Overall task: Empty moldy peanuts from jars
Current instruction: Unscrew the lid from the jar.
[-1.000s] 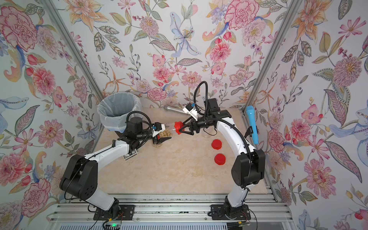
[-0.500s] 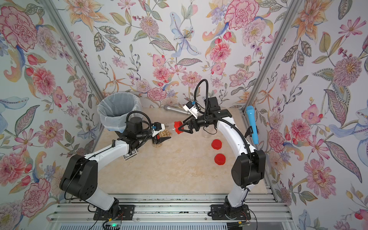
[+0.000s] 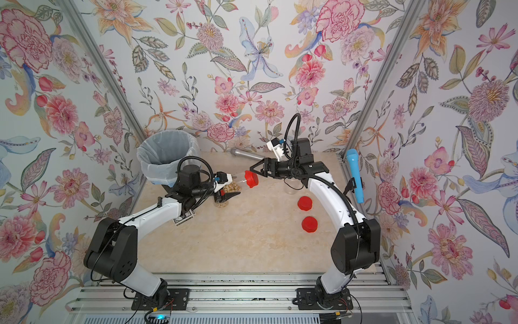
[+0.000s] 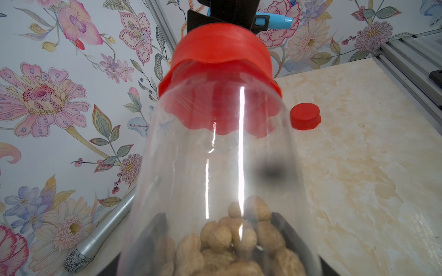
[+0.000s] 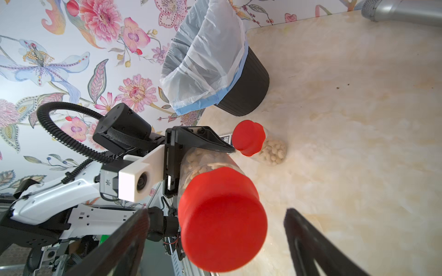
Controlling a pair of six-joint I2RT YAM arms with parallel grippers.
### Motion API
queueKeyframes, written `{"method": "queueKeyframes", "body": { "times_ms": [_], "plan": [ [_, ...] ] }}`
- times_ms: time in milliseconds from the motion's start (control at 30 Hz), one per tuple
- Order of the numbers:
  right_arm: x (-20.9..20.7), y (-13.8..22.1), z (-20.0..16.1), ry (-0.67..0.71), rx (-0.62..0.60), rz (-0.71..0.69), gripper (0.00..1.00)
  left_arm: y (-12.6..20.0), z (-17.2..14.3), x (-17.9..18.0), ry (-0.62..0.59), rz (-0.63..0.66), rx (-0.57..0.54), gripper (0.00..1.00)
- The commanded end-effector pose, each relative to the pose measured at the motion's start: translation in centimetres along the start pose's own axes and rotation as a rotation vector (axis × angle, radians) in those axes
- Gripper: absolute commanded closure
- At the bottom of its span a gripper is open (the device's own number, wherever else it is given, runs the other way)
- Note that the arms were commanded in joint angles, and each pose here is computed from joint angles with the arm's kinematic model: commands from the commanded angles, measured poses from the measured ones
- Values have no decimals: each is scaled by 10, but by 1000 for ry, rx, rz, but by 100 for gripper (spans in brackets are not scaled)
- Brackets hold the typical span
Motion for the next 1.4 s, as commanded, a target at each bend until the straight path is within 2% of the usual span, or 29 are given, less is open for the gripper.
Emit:
{"method": "queueKeyframes", "body": {
  "times_ms": [0, 200, 900, 1133, 1367],
  "plan": [
    [10, -3, 3, -47, -34, -4, 9, 5, 8, 5, -33, 28, -24, 85],
    [-7, -14, -16, -94, -2, -64, 10, 7, 8, 4, -38, 40, -30, 85],
    [-16, -28, -20, -110, 21, 3, 14, 7, 9, 5, -44, 45, -28, 85],
    [-14, -30, -23, -106, 18, 49, 23, 6, 8, 5, -40, 48, -26, 84],
    [-17, -26, -23, -73, 20, 85, 44, 7, 7, 5, -42, 42, -17, 85]
  ]
}}
Point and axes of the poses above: each gripper's point midway between its finger pads, its own y axis back along the fingers, its own x axis along the line the jaws close on, z = x × y, the point moved 7 cm from there along y, back along the fingers, and after that the axes turned 12 degrees about y, right-handed, at the moved point
